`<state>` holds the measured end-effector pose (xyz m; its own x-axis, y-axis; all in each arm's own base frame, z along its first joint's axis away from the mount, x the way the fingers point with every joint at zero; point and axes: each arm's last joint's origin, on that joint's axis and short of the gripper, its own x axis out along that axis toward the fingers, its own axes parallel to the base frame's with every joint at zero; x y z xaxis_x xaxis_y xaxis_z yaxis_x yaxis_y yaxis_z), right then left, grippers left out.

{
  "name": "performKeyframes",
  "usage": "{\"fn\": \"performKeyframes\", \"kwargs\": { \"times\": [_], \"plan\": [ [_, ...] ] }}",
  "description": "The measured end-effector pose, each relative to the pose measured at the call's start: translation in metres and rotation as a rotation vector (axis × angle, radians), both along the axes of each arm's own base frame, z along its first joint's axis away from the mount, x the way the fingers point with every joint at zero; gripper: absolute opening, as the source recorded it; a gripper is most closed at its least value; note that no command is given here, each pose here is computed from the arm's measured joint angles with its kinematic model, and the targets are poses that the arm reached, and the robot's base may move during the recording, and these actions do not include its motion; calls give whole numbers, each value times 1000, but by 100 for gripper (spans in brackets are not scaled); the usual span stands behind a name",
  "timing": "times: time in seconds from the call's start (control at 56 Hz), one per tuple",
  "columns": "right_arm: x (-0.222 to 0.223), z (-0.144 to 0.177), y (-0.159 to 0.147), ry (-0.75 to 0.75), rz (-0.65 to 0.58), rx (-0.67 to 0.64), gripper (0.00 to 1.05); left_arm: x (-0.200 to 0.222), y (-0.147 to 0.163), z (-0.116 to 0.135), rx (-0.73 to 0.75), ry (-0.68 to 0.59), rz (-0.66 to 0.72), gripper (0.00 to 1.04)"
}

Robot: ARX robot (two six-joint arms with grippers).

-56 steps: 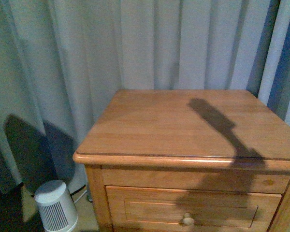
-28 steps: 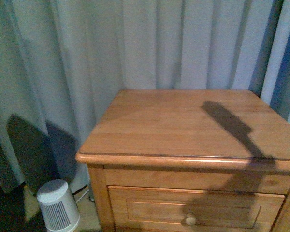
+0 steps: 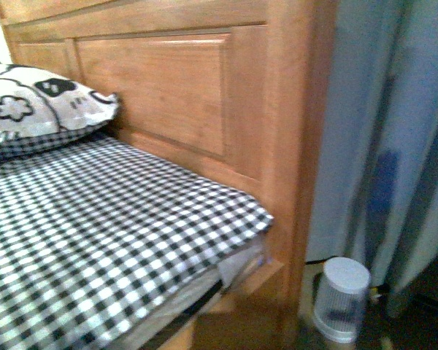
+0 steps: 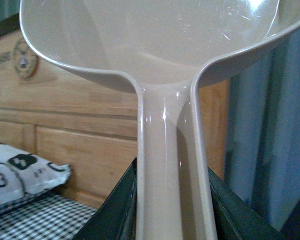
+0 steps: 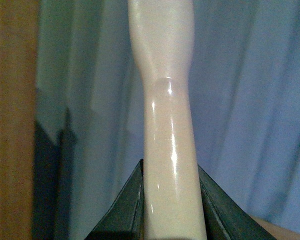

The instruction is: Clean up trash

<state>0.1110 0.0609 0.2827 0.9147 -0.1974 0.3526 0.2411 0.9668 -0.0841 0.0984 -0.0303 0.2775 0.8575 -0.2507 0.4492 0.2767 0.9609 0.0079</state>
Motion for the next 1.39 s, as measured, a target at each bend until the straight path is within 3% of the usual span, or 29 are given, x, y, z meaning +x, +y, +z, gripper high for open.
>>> {"fn": "performKeyframes", "kwargs": {
  "times": [0.946, 1.161, 1.25, 1.393],
  "plan": [
    [1, -1, 1, 8, 4, -9, 21, 0, 0, -1, -5, 3, 4, 28],
    [-1, 0, 0, -1, -3, 3, 21, 2, 9, 5, -28, 557, 120, 28],
    [-1, 0, 0, -1, -2, 3, 21, 1, 15, -4, 22, 672, 108, 27],
    [-1, 0, 0, 0, -3, 2, 21, 16, 19, -8, 132, 700, 55, 27]
  ]
}}
